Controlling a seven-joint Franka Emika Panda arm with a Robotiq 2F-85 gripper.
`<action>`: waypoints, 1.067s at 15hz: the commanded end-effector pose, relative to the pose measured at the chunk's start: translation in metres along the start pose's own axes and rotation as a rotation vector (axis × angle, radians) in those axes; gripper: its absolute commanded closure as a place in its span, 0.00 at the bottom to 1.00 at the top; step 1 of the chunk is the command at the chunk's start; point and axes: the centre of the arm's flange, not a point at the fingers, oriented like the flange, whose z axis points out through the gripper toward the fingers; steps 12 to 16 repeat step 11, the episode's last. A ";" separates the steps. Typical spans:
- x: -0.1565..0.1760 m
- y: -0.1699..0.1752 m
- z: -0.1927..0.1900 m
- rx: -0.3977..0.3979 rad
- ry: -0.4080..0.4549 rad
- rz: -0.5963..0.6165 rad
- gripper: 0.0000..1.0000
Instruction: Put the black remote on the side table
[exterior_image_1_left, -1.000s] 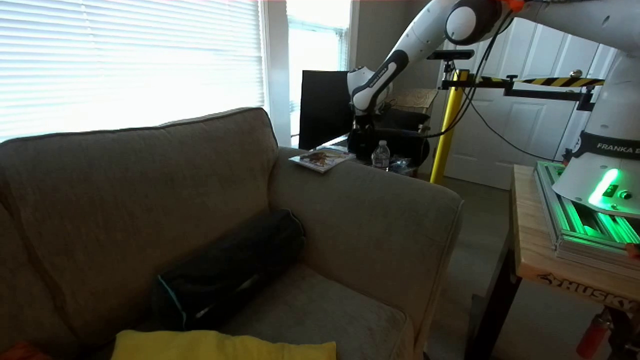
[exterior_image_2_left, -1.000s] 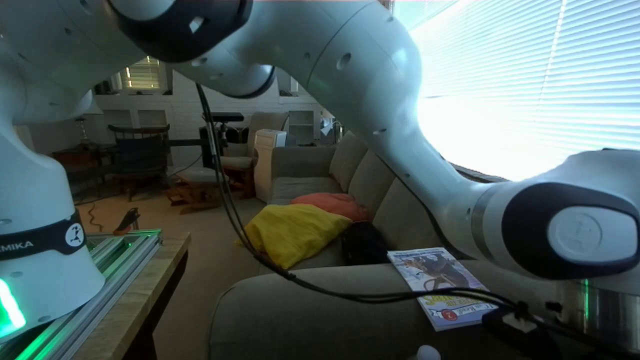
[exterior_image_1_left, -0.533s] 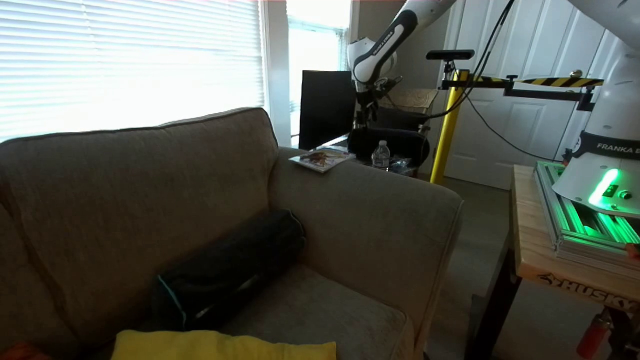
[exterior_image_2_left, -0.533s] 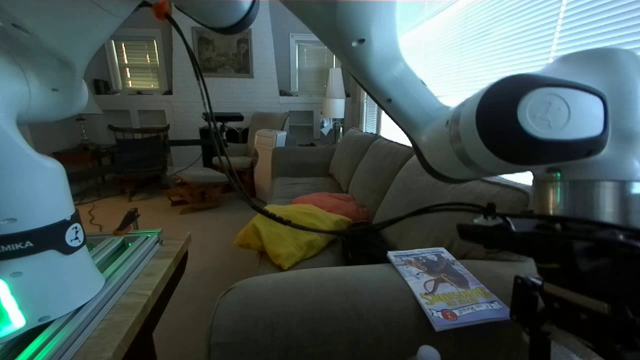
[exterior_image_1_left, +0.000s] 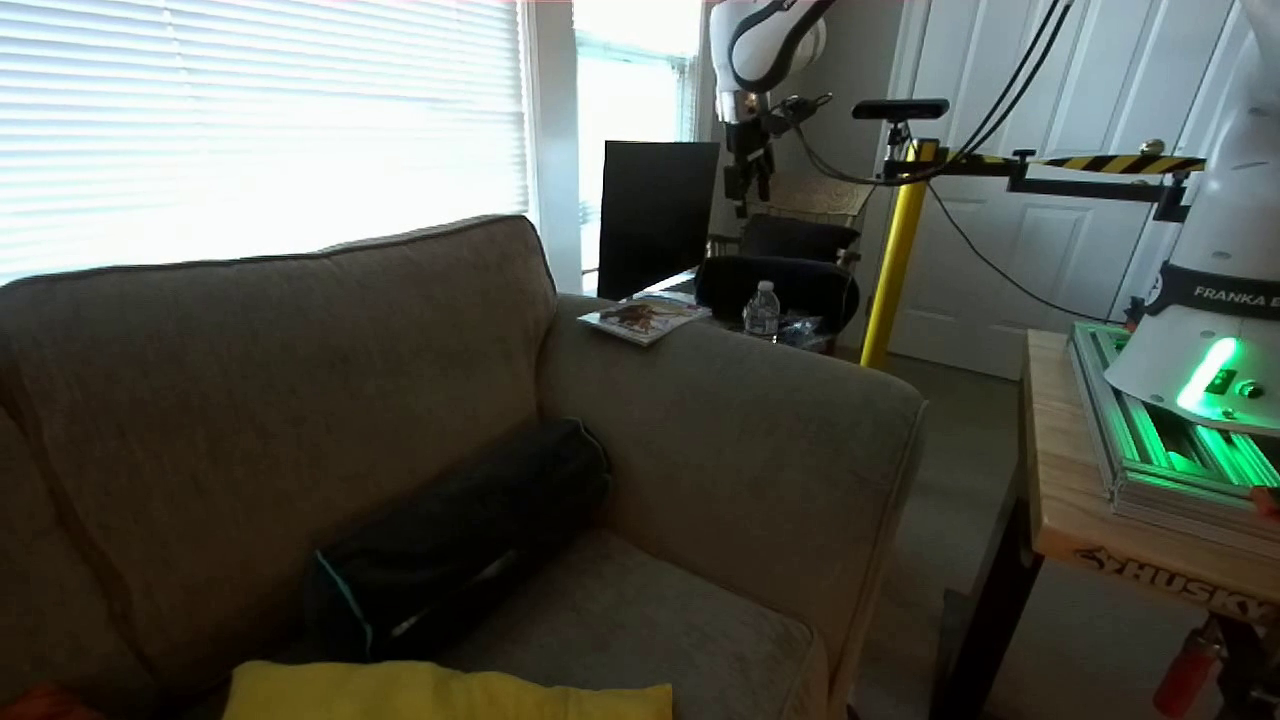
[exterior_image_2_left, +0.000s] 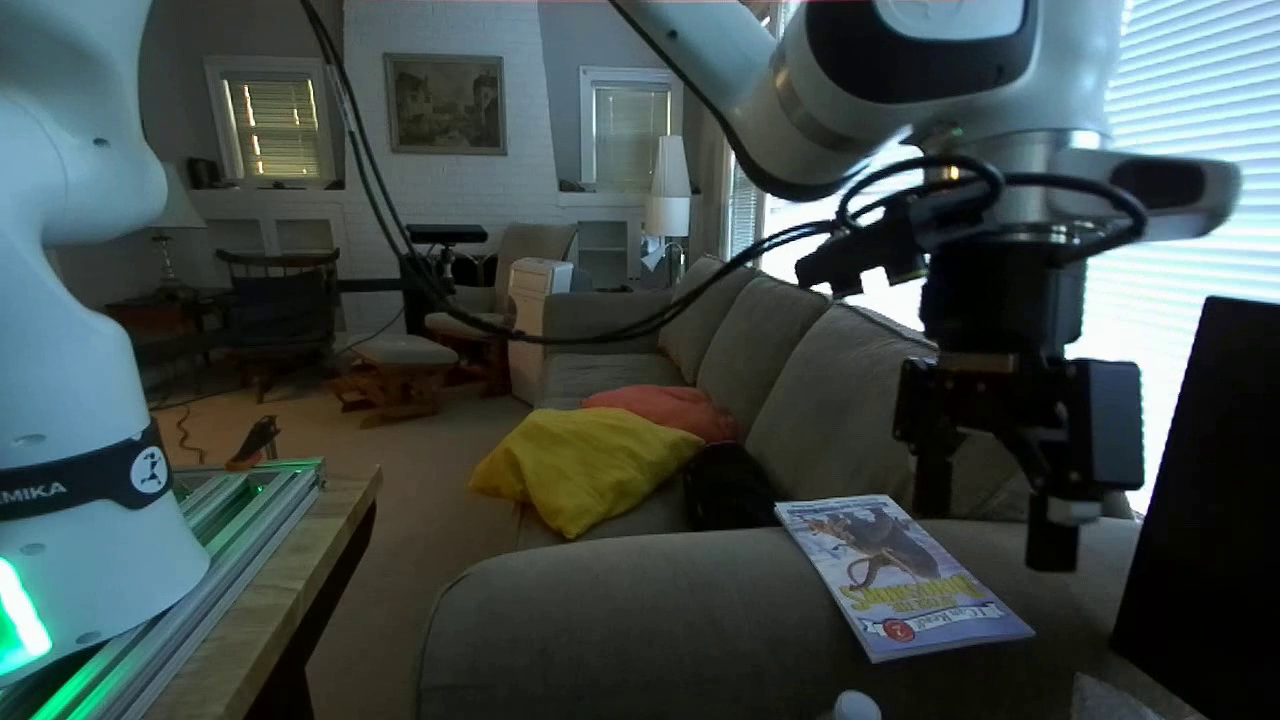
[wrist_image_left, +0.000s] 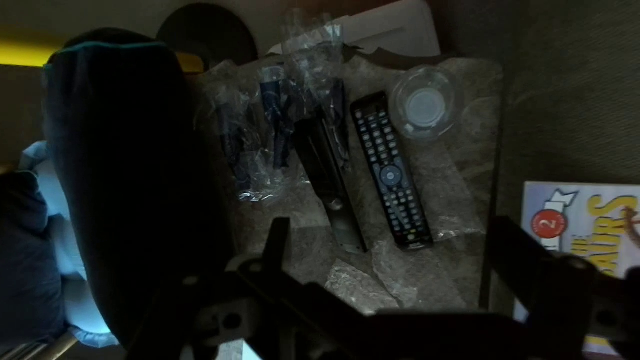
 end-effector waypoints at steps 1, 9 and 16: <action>-0.077 -0.016 -0.043 0.038 0.038 -0.101 0.00; -0.100 -0.021 -0.081 0.097 0.076 -0.211 0.00; -0.109 -0.014 -0.088 0.109 0.089 -0.229 0.00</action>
